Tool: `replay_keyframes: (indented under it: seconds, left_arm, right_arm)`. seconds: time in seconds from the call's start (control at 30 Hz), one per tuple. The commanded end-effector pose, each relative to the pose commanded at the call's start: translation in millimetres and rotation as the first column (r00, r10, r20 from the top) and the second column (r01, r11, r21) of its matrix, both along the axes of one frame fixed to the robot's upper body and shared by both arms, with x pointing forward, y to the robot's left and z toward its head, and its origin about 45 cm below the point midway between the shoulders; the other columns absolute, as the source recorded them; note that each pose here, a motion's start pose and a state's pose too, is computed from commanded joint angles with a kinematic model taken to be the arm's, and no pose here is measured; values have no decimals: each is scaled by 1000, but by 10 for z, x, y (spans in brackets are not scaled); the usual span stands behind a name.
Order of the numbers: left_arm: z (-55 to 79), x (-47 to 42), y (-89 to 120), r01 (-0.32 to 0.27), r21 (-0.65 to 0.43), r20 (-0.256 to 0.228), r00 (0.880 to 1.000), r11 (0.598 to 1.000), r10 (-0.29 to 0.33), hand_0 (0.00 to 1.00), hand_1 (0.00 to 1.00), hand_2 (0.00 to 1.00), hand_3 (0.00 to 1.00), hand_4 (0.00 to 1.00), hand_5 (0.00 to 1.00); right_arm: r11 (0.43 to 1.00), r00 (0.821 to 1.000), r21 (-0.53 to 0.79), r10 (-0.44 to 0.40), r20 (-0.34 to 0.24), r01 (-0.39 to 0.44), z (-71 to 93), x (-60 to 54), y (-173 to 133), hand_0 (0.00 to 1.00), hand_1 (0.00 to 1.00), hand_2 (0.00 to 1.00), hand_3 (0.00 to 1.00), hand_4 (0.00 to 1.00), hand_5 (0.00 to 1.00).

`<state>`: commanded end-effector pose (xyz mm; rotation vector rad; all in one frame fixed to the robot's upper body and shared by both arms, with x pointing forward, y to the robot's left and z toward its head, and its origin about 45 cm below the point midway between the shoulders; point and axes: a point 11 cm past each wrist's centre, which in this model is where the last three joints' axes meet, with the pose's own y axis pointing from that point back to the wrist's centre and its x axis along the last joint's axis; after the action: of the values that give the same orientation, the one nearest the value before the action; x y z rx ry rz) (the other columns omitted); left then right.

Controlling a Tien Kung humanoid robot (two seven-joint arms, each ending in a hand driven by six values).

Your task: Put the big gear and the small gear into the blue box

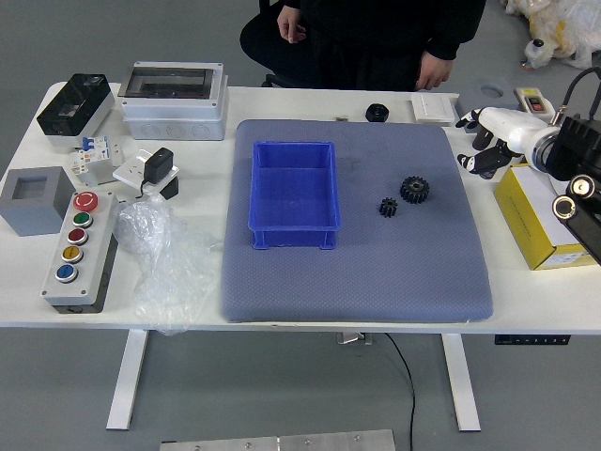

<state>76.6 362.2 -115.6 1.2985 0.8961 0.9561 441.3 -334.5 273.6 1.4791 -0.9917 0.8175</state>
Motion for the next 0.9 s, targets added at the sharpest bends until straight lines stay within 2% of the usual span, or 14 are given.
replay_keyframes:
  seconds: [0.5, 0.53, 0.7, 0.73, 0.9]
  left_arm:
    - [-7, 5, -35, 12, -4, -2, 1000, 1000, -12, 860, 830, 829, 780, 595, 371]
    - [-7, 8, -37, 13, -4, -2, 1000, 1000, -13, 860, 830, 829, 780, 594, 371]
    - [-7, 22, -47, 17, -5, -1, 1000, 1000, -17, 860, 830, 829, 780, 594, 371]
    - [-7, 25, -49, 18, -5, -1, 1000, 1000, -18, 860, 830, 829, 779, 594, 370]
    - [-8, 35, -64, 20, -7, 0, 1000, 1000, -20, 860, 830, 829, 779, 594, 370]
  right_arm:
    - [1000, 998, 0, 25, -49, -25, -170, 99, 101, 596, 621, 822, 871, 629, 88]
    - [1000, 998, -3, 29, -52, -29, -181, 107, 112, 606, 616, 743, 833, 653, 50]
    - [999, 997, -16, 47, -62, -48, -220, 147, 175, 606, 616, 743, 833, 653, 50]
    - [998, 997, -19, 51, -64, -53, -229, 157, 188, 601, 607, 721, 783, 674, 2]
    - [997, 995, -26, 64, -74, -66, -269, 190, 231, 601, 607, 721, 783, 674, 2]
